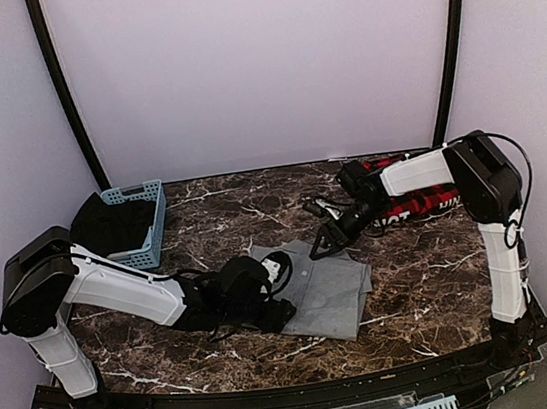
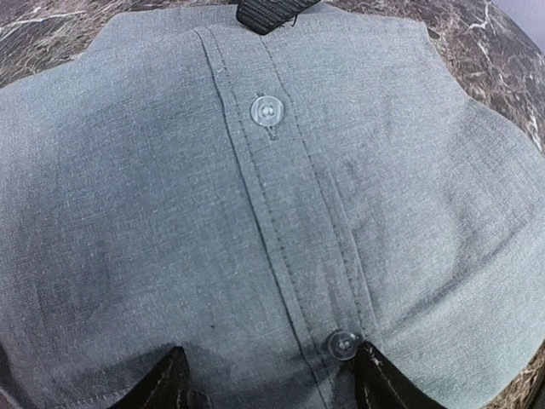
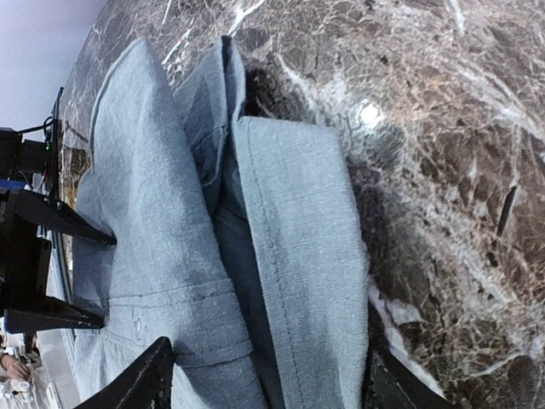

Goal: Fold and stack the long sleeve shirts
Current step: Pick up the square-folded shirt from the center of the board.

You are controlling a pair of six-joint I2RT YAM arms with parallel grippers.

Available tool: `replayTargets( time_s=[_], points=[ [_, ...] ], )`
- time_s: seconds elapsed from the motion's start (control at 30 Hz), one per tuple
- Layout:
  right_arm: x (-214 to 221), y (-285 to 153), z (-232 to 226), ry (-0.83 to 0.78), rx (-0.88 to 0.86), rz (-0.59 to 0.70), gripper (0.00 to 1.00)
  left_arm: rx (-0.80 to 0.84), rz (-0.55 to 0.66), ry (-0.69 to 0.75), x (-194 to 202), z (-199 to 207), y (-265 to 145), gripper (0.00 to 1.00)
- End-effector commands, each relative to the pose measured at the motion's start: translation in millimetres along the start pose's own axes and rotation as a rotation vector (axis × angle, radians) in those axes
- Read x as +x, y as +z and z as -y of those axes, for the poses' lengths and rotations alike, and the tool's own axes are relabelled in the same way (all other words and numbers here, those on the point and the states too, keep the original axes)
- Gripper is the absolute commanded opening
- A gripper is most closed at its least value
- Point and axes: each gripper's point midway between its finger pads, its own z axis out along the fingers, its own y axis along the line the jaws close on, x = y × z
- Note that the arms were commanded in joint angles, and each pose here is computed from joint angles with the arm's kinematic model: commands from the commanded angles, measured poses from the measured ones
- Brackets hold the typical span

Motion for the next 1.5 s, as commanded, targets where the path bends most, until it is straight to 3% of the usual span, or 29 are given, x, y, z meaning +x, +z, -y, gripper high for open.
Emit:
replayTargets(
  time_s=[0.0,0.3,0.67,0.83,0.97,1.0,1.1,1.27,1.47],
  points=[
    [41.8,2.8,-9.4,0.100,-0.025,-0.096,0.68,-0.032,-0.071,0.140,13.7,-6.9,-7.6,0.65],
    [62.9,4.5,-25.7,0.161,-0.075,-0.069,0.65,0.013,-0.004,0.266,7.0,-2.6,-22.5,0.65],
    [63.0,36.4,-63.6,0.151,-0.230,-0.103,0.57,0.006,0.010,0.292,0.5,-1.2,-17.9,0.65],
    [66.0,33.4,-71.3,0.163,-0.300,-0.080,0.39,-0.020,0.033,0.278,-4.8,-5.4,-21.0,0.65],
    [50.2,10.5,-79.5,0.152,-0.382,0.013,0.05,-0.069,0.072,0.253,-14.1,-13.3,-28.2,0.65],
    [45.4,1.8,-80.8,0.149,-0.392,0.041,0.00,-0.076,0.083,0.241,-16.8,-14.4,-30.3,0.66],
    [32.8,-26.0,-84.2,0.142,-0.388,0.114,0.00,-0.109,0.148,0.203,-33.4,-19.5,-44.4,0.67],
    [23.5,-77.8,-72.7,0.175,-0.179,0.192,0.00,-0.167,0.223,0.148,-57.9,-30.8,-69.5,0.72],
    [18.6,-169.6,-34.4,0.226,0.417,0.252,0.00,-0.269,0.282,0.079,-83.2,-56.4,-104.0,0.76]
  ],
)
